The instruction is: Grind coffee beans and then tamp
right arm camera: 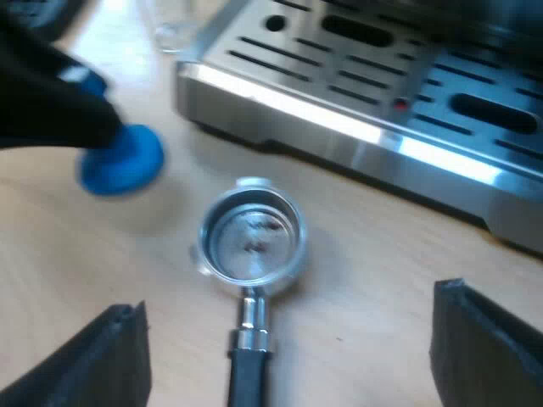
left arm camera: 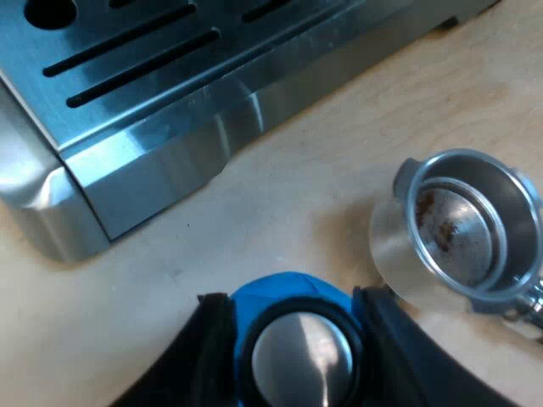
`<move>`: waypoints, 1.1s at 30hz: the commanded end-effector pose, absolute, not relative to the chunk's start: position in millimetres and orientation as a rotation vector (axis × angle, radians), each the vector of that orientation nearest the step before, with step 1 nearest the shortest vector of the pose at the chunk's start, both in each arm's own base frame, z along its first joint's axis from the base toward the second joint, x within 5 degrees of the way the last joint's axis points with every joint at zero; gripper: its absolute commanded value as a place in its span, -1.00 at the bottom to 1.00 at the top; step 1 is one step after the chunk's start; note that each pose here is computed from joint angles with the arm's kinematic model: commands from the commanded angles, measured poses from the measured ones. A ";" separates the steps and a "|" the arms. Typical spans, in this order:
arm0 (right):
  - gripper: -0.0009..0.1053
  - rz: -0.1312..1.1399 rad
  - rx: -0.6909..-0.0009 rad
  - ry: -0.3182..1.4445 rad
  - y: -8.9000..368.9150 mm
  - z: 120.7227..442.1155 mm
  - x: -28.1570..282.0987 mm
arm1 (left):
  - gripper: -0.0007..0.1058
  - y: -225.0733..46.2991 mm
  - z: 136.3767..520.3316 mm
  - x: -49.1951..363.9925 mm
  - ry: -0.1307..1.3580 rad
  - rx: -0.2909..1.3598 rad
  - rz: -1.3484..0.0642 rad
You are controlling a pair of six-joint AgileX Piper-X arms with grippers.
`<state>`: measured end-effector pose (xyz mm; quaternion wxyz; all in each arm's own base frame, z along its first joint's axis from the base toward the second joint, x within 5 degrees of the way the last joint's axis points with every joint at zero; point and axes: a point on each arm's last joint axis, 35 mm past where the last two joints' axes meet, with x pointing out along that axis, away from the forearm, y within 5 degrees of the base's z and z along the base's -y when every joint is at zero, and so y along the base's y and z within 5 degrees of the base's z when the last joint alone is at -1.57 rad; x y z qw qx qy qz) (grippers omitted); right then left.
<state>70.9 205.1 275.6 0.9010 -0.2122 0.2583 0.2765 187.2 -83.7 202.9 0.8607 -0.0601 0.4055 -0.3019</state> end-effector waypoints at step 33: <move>0.33 0.649 -0.355 0.429 170.0 184.1 67.9 | -0.98 -71.7 245.4 160.8 0.890 -0.099 -0.577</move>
